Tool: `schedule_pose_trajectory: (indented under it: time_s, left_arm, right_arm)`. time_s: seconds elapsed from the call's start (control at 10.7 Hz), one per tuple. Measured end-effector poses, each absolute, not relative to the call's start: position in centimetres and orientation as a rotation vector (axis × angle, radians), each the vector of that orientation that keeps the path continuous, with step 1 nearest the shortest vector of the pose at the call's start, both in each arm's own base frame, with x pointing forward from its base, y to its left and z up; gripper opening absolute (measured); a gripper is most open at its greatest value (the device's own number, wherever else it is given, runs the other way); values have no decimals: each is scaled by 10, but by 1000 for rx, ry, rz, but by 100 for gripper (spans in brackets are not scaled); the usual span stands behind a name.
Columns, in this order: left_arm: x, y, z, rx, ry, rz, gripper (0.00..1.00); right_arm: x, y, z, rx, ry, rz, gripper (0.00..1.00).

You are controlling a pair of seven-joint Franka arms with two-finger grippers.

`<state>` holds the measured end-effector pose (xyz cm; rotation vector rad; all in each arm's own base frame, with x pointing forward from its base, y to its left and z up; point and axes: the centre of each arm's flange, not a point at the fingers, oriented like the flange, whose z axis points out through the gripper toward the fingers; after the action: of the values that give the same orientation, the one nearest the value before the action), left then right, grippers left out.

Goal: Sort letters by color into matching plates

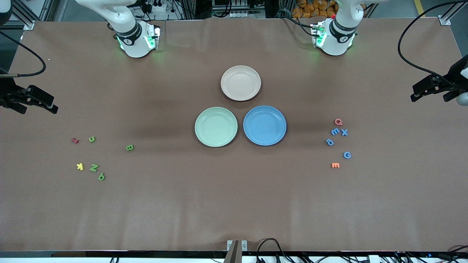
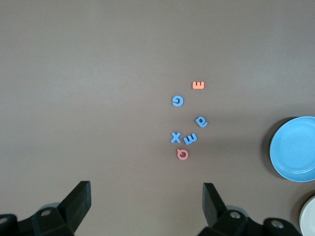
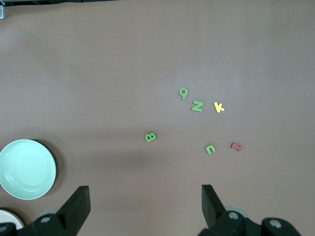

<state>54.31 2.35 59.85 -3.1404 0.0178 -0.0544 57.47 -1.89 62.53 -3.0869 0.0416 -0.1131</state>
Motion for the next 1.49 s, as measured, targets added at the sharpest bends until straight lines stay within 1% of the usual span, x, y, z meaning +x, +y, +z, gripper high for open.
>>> schedule_pose_trajectory:
  time_s: [0.09,0.37,1.03,1.31,1.49]
  left_arm:
    - [543,23,598,-3140,18,-54,100]
    - [544,24,596,-3140,57,-47,100]
    - [548,24,585,-3140,58,-13,100]
    - [551,25,570,-3141,54,21,100]
    - [553,26,551,-3141,56,35,100]
  right_arm:
    - [575,-20,626,-3087,33,-116,100]
    - [569,-33,626,-3089,5,-62,100]
    - [569,-39,626,-3089,18,-59,100]
    - [568,-39,626,-3089,16,-57,100]
    - [568,-39,626,-3089,16,-56,100]
